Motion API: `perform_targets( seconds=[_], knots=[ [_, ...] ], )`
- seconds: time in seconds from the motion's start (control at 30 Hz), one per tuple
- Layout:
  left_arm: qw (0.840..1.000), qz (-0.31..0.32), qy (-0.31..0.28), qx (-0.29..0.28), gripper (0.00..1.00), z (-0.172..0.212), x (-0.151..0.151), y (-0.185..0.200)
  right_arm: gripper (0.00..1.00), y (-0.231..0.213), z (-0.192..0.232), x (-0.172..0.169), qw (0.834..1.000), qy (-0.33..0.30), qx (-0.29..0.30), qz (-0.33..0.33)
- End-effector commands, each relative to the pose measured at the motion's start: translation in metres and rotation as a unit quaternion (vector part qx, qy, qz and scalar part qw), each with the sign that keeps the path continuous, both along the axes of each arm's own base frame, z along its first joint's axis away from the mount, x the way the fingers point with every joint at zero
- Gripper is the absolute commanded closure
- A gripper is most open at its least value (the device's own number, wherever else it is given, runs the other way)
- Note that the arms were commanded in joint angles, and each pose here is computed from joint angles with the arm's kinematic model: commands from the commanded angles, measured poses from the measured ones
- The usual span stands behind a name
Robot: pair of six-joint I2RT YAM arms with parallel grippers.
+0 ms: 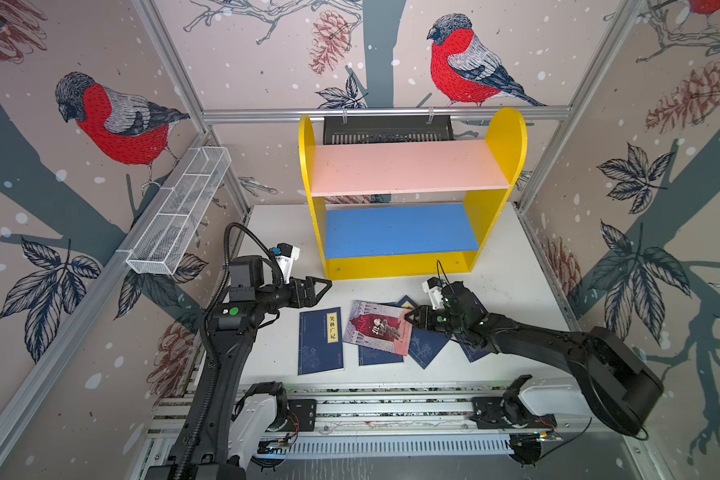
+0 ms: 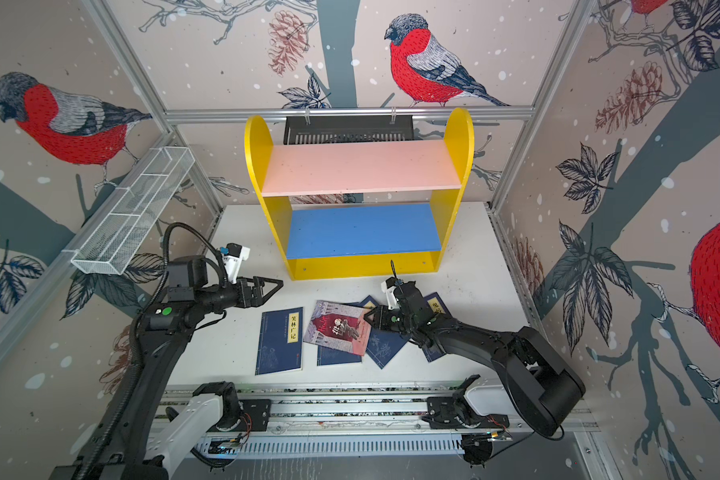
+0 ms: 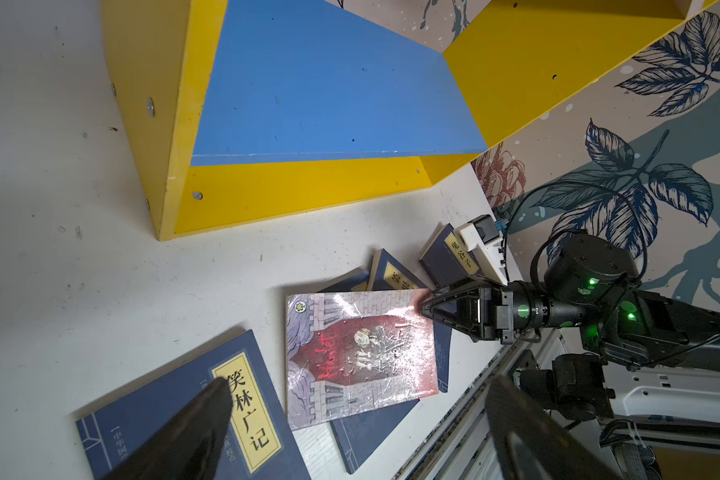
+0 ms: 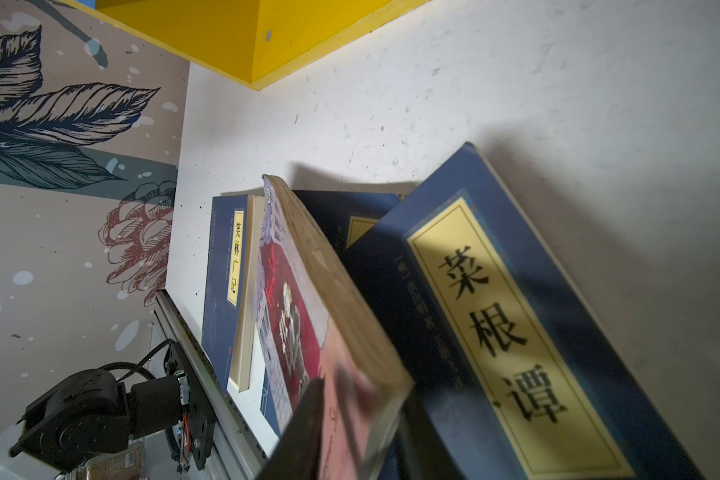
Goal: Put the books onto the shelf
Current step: 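Grasp the Hamlet paperback's edge with the right gripper and tilt it up, then lift the paperback upright with the right gripper while the left gripper grasps its other edge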
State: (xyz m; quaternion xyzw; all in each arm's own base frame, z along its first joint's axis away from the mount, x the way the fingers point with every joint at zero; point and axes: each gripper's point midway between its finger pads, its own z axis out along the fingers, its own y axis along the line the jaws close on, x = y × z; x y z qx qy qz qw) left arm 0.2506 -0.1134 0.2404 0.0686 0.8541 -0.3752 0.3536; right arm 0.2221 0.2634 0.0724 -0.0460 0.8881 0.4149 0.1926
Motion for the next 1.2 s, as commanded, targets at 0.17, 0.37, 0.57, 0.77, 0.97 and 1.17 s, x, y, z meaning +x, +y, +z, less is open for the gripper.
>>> perform_targets(
  seconds=[0.17, 0.37, 0.57, 0.77, 0.97, 1.17],
  knots=[
    [1.0, -0.011, -0.017, -0.011, 0.04, 0.007, 0.0, -0.003, 0.59, 0.005, -0.004, -0.007, 0.999, 0.013, 0.026, 0.013],
    [1.0, -0.012, -0.019, -0.012, 0.04, 0.007, 0.0, -0.004, 0.61, 0.011, -0.005, -0.006, 0.999, 0.016, 0.037, 0.023],
    [1.0, -0.014, -0.018, -0.014, 0.04, 0.007, -0.001, -0.005, 0.77, 0.012, -0.003, -0.005, 0.999, 0.013, 0.044, 0.025],
    [1.0, -0.013, -0.02, -0.015, 0.04, 0.008, 0.0, -0.004, 0.96, 0.009, 0.006, -0.004, 0.998, 0.003, 0.06, 0.029],
    [0.999, -0.011, -0.027, -0.013, 0.04, 0.011, -0.001, -0.004, 0.98, 0.002, 0.029, -0.006, 0.995, -0.016, 0.091, 0.039],
    [0.999, -0.017, -0.032, -0.017, 0.04, 0.013, -0.005, -0.006, 0.99, -0.003, 0.061, -0.014, 0.989, -0.039, 0.121, 0.073]
  ],
)
